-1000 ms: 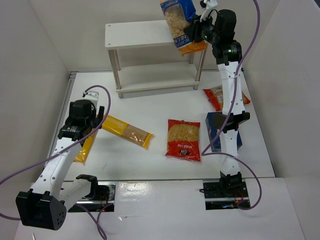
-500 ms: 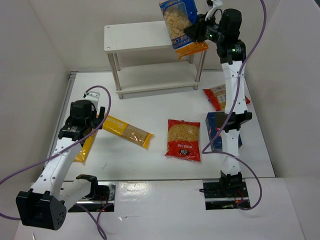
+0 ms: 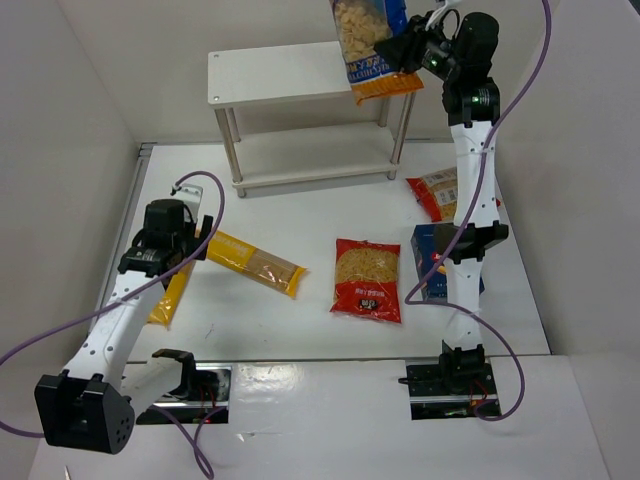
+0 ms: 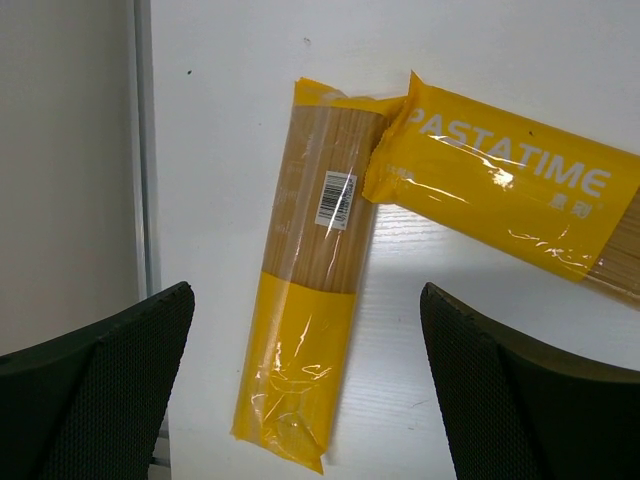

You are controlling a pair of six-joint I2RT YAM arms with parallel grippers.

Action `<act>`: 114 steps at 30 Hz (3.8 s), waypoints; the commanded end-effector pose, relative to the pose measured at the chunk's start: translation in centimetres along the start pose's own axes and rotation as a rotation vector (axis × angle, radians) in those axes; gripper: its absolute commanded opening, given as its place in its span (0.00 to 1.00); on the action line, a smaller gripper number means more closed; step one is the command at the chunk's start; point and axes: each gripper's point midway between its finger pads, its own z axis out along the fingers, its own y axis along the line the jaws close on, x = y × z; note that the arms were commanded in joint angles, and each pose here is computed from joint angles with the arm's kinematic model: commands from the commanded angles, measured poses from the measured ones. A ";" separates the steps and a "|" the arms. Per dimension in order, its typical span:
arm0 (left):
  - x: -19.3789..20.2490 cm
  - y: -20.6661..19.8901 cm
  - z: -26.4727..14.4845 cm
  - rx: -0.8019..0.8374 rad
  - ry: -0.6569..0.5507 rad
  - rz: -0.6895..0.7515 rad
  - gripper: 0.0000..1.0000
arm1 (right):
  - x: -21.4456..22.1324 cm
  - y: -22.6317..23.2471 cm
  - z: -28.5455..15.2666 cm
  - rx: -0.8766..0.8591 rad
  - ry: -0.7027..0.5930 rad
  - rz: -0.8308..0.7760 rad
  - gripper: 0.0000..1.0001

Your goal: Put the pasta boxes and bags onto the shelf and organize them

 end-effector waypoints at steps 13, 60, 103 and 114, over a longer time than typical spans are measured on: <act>0.6 -0.2 0.3 0.042 0.017 0.023 0.99 | -4.4 0.4 2.0 -0.058 -0.243 -0.131 0.00; 0.9 -0.3 0.4 0.078 0.022 0.025 0.99 | 2.0 -7.6 6.0 0.217 -0.214 -0.195 0.86; 0.0 -0.4 -0.5 0.094 -0.028 0.024 0.99 | -4.8 -4.8 1.9 0.439 -0.215 -0.431 1.00; -0.1 -0.3 -0.7 0.092 -0.037 0.023 0.99 | -5.1 -4.9 0.6 0.504 -0.177 -0.455 1.00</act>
